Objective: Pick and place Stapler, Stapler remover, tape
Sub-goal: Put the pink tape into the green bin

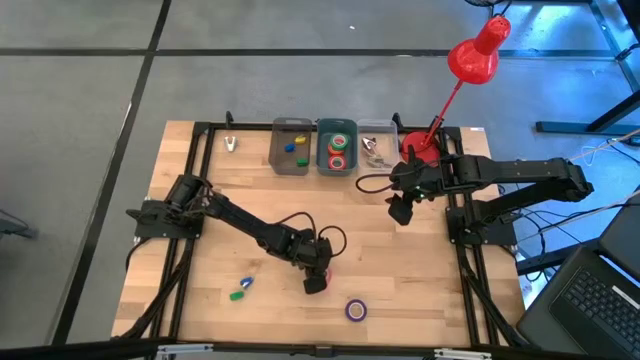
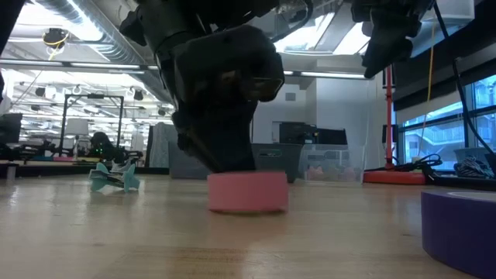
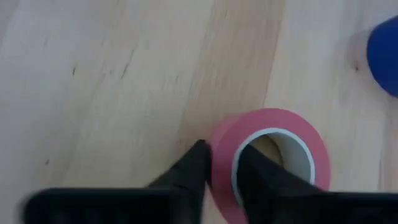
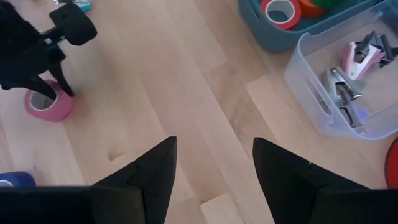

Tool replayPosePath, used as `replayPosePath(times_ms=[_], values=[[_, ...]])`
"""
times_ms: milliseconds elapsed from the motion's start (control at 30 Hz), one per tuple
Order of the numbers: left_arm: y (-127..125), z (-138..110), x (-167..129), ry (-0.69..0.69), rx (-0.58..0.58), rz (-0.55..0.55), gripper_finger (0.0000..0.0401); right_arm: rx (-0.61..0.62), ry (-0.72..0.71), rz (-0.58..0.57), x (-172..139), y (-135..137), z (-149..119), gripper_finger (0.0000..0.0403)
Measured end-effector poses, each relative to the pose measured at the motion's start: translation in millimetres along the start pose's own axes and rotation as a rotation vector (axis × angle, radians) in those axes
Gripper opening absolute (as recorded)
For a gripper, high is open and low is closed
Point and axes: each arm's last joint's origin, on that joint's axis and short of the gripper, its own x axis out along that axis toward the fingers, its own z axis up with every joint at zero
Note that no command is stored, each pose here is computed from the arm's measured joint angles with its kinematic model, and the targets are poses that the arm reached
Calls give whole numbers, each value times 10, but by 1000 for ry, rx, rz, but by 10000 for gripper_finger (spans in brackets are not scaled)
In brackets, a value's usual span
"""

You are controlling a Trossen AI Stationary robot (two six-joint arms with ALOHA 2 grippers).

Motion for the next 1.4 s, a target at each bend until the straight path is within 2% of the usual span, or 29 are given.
replayPosePath(times_ms=[33, 200, 367, 467, 600, 833, 967, 1100, 1200, 1400], values=[[5, 16, -2, -2, -4, -13, 37, -3, -1, -3, 0, -1, 0, 213], [126, 107, -141, 27, -42, -49, 33, 10, 5, -7, 0, -4, -6, 213], [437, 443, -706, -64, -49, -52, 33, 70, -8, -3, -64, -29, -27, 213], [754, 652, -1028, -159, -31, -29, 33, 131, -46, 3, -154, -60, -45, 213], [1332, 1019, -1433, -286, 2, 40, 33, 233, -137, -31, -282, -120, -59, 213], [2419, 1597, -1803, -359, 64, 161, 33, 336, -208, -66, -352, -159, -63, 213], [2951, 1789, -1834, -346, 52, 213, 33, 362, -231, -105, -341, -166, -54, 213], [3236, 1873, -1653, -303, 25, 209, 33, 388, -250, -125, -344, -174, -52, 213], [3321, 1864, -1410, -251, 27, 161, 33, 384, -255, -134, -345, -178, -52, 213], [3234, 1816, -943, -143, 57, 121, 33, 362, -255, -176, -340, -223, -47, 213]])
